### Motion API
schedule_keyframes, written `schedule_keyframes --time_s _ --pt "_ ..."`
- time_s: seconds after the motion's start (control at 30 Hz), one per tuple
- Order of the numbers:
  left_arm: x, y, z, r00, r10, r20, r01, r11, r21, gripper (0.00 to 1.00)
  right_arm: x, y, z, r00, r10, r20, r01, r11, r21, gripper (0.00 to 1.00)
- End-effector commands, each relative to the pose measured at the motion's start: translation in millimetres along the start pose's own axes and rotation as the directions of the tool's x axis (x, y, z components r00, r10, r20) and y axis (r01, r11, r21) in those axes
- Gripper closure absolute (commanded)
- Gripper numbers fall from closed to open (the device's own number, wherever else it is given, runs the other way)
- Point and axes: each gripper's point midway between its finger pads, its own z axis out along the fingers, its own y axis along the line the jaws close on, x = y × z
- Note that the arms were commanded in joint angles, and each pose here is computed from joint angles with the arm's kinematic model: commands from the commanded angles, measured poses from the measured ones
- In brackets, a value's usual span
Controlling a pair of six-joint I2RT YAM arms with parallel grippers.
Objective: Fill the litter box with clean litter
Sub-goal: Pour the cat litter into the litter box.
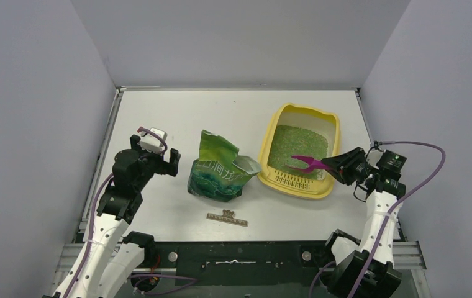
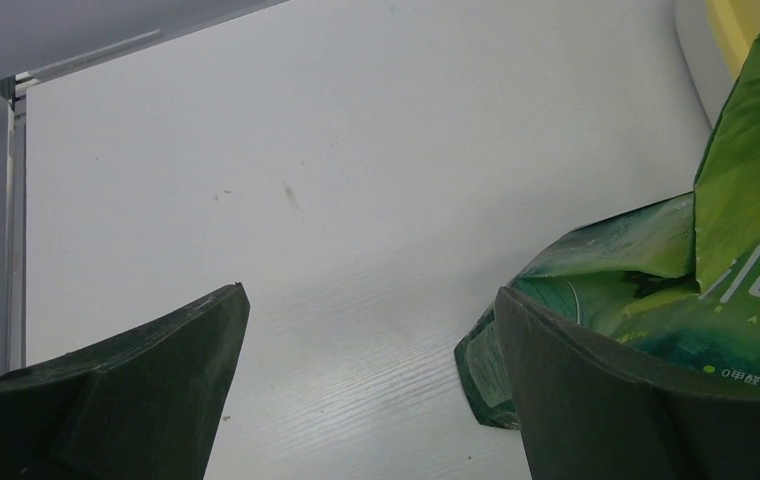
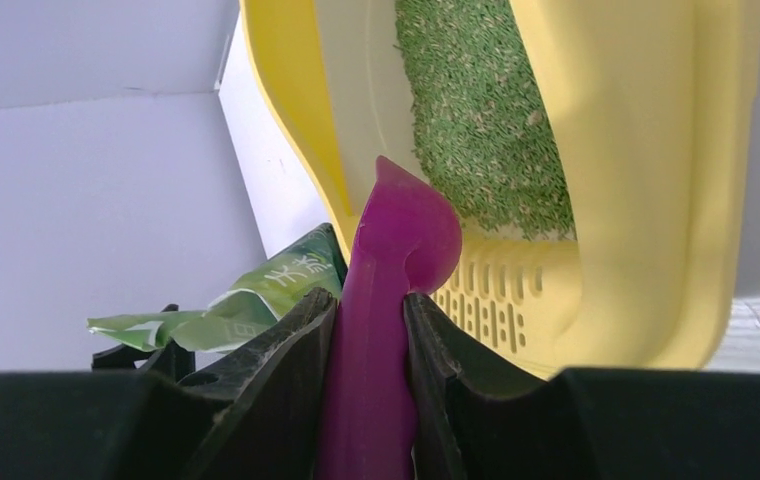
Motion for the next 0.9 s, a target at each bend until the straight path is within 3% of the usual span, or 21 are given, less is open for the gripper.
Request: schedule_keyframes --time_s 0.0,0.57,0.87 --pt "-36 1 -2 0.993 0.021 0.120 -0.022 1.000 0.008 0.08 6 -6 -13 0.999 -0.026 0.032 0.024 0.998 0.062 1.00" --pt "-35 -1 -1 0.993 0.020 0.120 -0.022 1.000 0.018 0.08 -24 -7 -33 0.984 -0.086 0.156 0.052 0.976 0.210 1.00" --pt "-34 -2 0 0.993 0.019 0.116 -0.022 0.999 0.023 0.08 -46 4 -82 0.927 -0.310 0.211 0.186 0.869 0.459 1.00"
